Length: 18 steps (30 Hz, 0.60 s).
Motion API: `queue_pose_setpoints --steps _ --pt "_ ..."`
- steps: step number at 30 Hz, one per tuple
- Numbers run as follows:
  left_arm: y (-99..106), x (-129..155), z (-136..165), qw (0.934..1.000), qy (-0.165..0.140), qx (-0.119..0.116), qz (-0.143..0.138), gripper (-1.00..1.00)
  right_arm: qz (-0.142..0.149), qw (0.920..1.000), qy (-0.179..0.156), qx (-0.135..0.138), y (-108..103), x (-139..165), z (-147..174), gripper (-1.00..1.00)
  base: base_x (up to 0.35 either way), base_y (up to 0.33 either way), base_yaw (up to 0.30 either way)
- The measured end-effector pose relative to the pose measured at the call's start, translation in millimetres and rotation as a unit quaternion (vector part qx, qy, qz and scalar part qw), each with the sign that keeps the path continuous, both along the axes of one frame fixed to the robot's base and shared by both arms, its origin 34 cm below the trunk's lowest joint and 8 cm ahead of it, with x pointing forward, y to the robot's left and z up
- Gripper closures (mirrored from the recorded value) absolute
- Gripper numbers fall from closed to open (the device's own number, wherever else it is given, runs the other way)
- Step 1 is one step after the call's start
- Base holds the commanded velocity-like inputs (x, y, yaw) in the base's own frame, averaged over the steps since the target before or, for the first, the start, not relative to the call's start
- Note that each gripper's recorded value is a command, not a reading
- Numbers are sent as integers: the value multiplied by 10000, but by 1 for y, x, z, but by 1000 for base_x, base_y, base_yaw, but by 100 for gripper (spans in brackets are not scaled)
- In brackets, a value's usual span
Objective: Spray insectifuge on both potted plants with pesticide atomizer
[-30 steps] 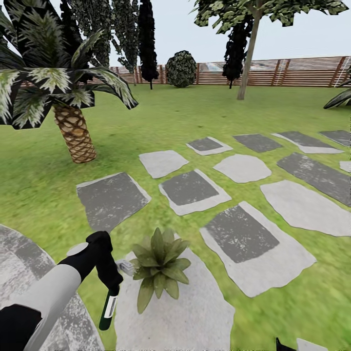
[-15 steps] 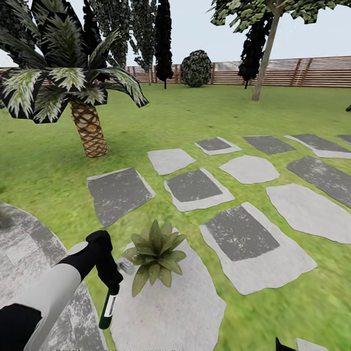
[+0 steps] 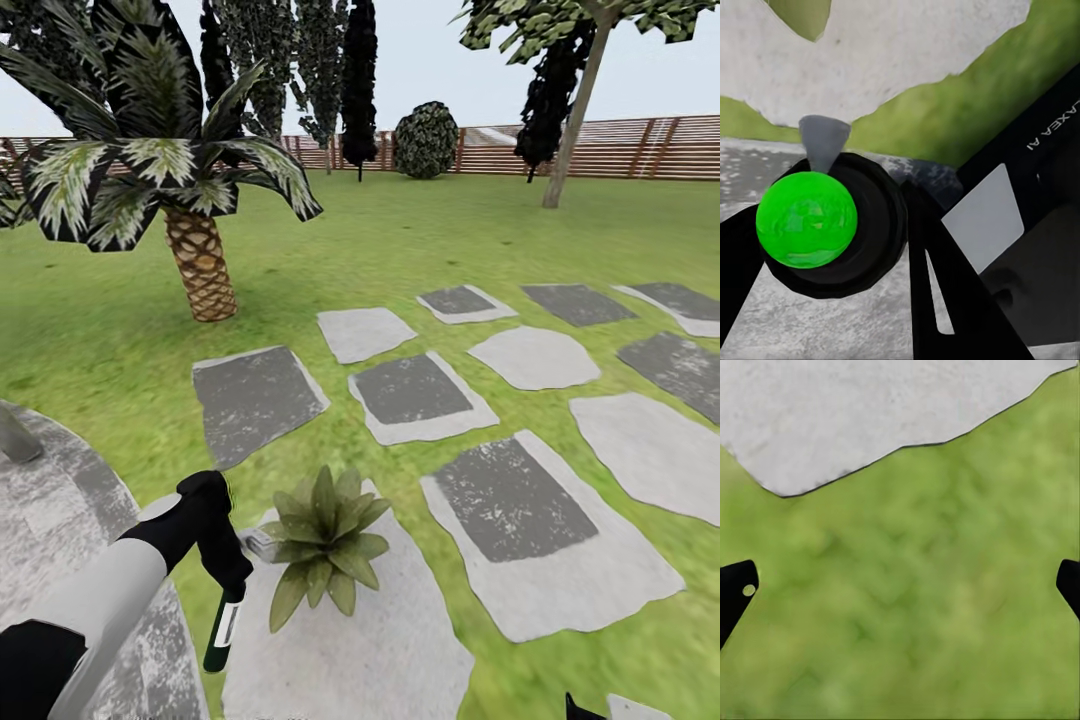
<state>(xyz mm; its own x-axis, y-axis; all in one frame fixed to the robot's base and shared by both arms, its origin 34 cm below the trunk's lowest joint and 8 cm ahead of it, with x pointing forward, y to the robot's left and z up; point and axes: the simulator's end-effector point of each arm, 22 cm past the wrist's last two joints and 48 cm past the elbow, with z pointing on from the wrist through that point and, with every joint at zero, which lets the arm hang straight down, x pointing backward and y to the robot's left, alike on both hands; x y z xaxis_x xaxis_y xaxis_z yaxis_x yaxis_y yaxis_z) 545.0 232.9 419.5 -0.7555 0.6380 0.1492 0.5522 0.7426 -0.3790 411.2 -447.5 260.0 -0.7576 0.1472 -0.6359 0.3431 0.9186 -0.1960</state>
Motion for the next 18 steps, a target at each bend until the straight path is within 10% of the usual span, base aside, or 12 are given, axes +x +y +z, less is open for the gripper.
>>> queue_pose_setpoints --steps 18 --pt "-1 0 0 10000 2 -4 -9 100 -1 10000 -1 2 0 0 0 -100 59 -168 168"
